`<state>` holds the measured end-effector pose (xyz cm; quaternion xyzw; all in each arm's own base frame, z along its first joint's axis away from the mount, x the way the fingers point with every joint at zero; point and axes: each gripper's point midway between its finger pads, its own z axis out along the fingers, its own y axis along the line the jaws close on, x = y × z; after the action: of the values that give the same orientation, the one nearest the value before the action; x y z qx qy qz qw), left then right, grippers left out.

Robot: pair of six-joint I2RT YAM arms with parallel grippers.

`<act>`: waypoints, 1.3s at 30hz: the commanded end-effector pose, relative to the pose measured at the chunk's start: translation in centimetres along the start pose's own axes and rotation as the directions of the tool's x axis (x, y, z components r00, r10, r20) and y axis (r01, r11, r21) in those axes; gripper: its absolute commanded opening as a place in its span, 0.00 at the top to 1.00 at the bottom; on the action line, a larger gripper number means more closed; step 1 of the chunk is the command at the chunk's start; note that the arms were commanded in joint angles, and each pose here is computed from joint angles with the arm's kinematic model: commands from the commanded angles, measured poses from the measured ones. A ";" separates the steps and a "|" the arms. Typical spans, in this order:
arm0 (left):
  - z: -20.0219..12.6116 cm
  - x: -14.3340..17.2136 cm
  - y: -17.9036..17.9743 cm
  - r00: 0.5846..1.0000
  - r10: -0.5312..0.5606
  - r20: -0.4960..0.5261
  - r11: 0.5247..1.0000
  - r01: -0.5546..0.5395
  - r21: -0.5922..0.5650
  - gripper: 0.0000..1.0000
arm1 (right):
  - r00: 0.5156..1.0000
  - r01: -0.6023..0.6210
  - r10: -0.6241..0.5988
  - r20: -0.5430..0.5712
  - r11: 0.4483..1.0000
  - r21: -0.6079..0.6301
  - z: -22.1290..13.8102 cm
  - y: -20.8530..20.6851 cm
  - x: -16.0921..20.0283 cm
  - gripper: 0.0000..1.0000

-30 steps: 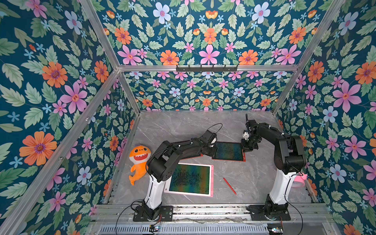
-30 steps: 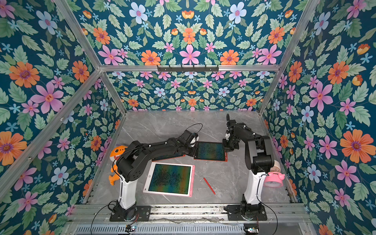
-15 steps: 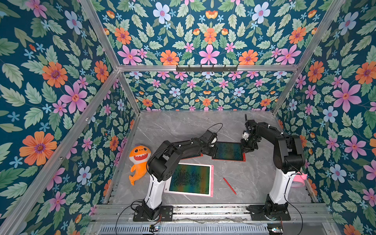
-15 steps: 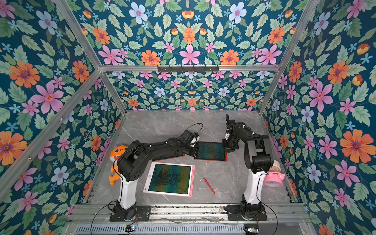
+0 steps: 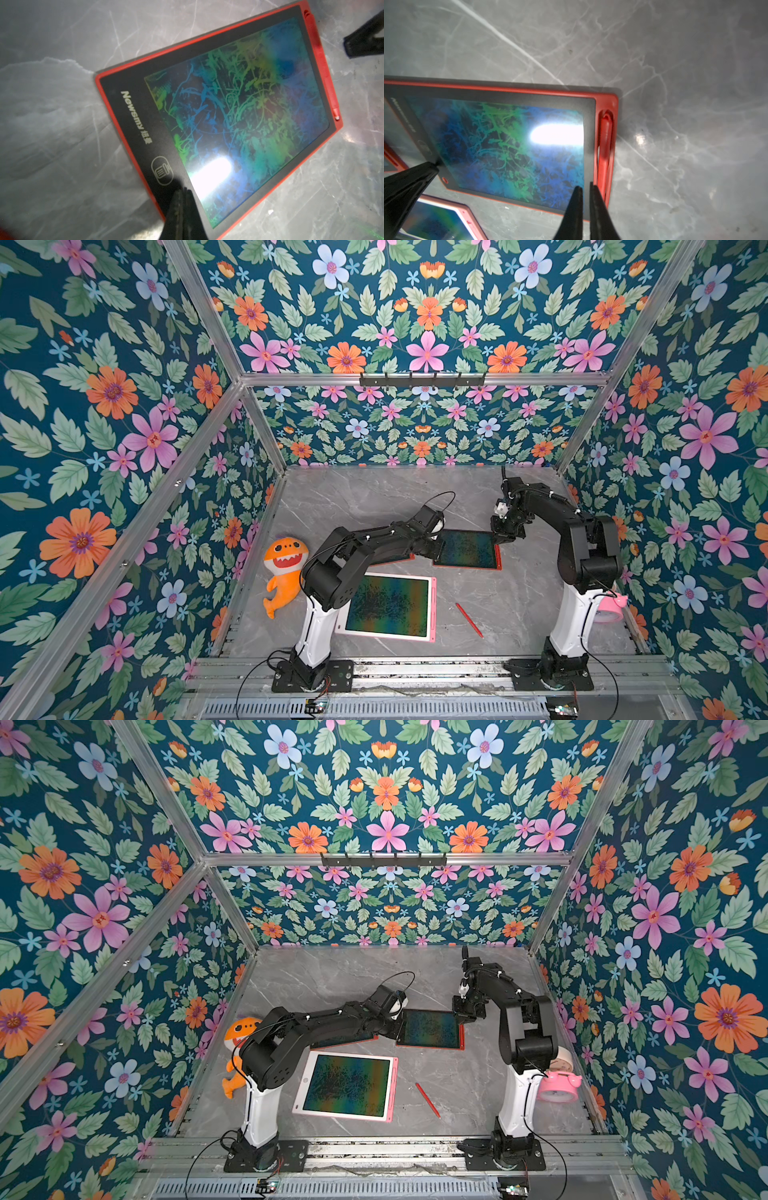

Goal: Place the stylus back onto the writing tablet
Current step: Place the stylus on the writing tablet.

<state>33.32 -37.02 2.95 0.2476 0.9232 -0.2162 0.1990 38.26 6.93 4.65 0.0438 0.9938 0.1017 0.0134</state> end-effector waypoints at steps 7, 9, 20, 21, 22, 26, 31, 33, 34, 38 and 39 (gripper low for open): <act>0.2 0.9 0.4 0.999 0.005 -0.037 1.000 -0.006 -0.017 0.95 | 1.000 -0.031 0.030 0.008 0.999 0.019 0.2 -1.5 -1.2 0.92; 0.3 1.0 0.4 0.999 0.005 -0.040 1.000 -0.006 -0.017 0.96 | 1.000 -0.028 0.028 0.008 0.999 0.019 0.2 -1.5 -1.5 0.91; 0.5 1.1 0.4 0.999 0.003 -0.044 1.000 -0.004 -0.015 0.96 | 1.000 -0.006 0.006 -0.004 1.000 0.016 1.5 -1.6 -3.0 0.92; 0.5 1.0 0.4 0.999 0.003 -0.043 1.000 -0.004 -0.017 0.96 | 1.000 -0.008 0.008 -0.007 1.000 0.014 1.6 -1.6 -3.0 0.92; 0.5 1.1 0.4 0.999 0.003 -0.044 1.000 -0.004 -0.017 0.96 | 1.000 -0.009 0.009 -0.011 1.000 0.012 1.8 -1.6 -2.9 0.93; 0.5 1.1 0.4 0.999 0.005 -0.047 1.000 -0.006 -0.016 0.96 | 1.000 -0.011 0.011 -0.024 1.000 0.006 2.4 -1.6 -2.6 0.94; 0.6 1.2 0.5 0.999 0.004 -0.049 1.000 -0.005 -0.017 0.96 | 0.999 -0.010 0.011 -0.030 1.000 0.012 2.7 -1.8 -2.3 0.94; 0.6 1.2 0.5 0.999 0.004 -0.050 1.000 -0.004 -0.017 0.96 | 0.999 -0.009 0.010 -0.034 1.000 0.029 2.8 -2.1 -2.1 0.95; 0.6 1.2 0.5 0.999 0.004 -0.050 1.000 -0.005 -0.017 0.96 | 1.000 -0.007 0.008 -0.029 0.999 0.034 2.8 -2.2 -2.0 0.95; 0.7 1.2 0.5 0.999 0.003 -0.049 1.000 -0.004 -0.018 0.96 | 1.000 0.020 -0.018 -0.019 0.996 0.081 2.5 -2.8 -2.0 0.94; 0.7 1.2 0.5 0.999 0.003 -0.050 1.000 -0.004 -0.018 0.96 | 0.999 0.040 -0.038 -0.020 0.994 0.103 2.6 -3.0 -2.0 0.94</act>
<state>33.58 -37.46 2.88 0.2488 0.9211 -0.2216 0.2014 41.30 5.34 2.33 0.0448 0.9945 0.0907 0.0258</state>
